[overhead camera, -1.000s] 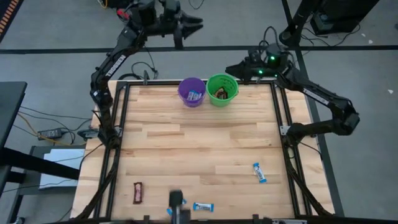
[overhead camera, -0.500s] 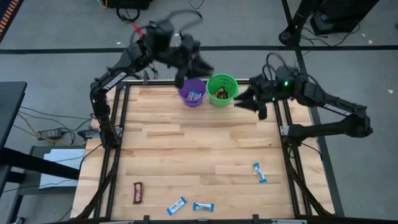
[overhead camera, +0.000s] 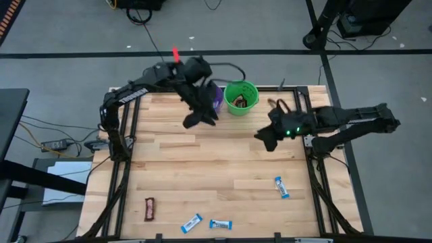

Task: Sort candy by brand, put in halloween buckets
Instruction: Put the white chocolate bar into the purple bucket

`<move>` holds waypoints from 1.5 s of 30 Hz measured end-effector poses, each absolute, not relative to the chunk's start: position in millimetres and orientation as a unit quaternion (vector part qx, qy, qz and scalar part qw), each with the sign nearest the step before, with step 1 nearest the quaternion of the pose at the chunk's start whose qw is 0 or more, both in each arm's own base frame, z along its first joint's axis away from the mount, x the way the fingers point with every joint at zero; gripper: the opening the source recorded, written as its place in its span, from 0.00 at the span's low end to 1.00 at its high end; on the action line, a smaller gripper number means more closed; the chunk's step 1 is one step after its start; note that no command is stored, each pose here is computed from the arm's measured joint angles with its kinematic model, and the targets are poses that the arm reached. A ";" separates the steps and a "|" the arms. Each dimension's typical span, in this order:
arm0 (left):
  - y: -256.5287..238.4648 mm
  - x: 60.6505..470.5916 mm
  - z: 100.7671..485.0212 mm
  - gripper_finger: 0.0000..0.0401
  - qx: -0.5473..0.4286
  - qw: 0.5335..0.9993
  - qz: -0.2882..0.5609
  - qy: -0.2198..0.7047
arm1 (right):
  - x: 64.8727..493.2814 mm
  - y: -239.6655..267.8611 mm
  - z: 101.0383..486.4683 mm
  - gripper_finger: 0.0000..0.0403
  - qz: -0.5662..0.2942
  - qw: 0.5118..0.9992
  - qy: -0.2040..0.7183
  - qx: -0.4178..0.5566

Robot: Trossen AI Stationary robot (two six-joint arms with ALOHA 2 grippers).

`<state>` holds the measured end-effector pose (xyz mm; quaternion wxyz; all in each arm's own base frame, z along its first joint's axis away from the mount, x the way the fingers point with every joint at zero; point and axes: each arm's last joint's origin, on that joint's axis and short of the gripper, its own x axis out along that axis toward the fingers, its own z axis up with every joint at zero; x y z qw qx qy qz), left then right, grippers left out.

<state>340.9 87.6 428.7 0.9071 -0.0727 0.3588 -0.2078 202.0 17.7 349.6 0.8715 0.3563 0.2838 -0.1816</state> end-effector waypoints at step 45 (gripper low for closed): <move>-41.3 412.9 238.7 0.33 -0.347 0.925 -0.116 -0.103 | 155.6 29.3 384.7 0.41 -0.319 0.937 0.125 0.064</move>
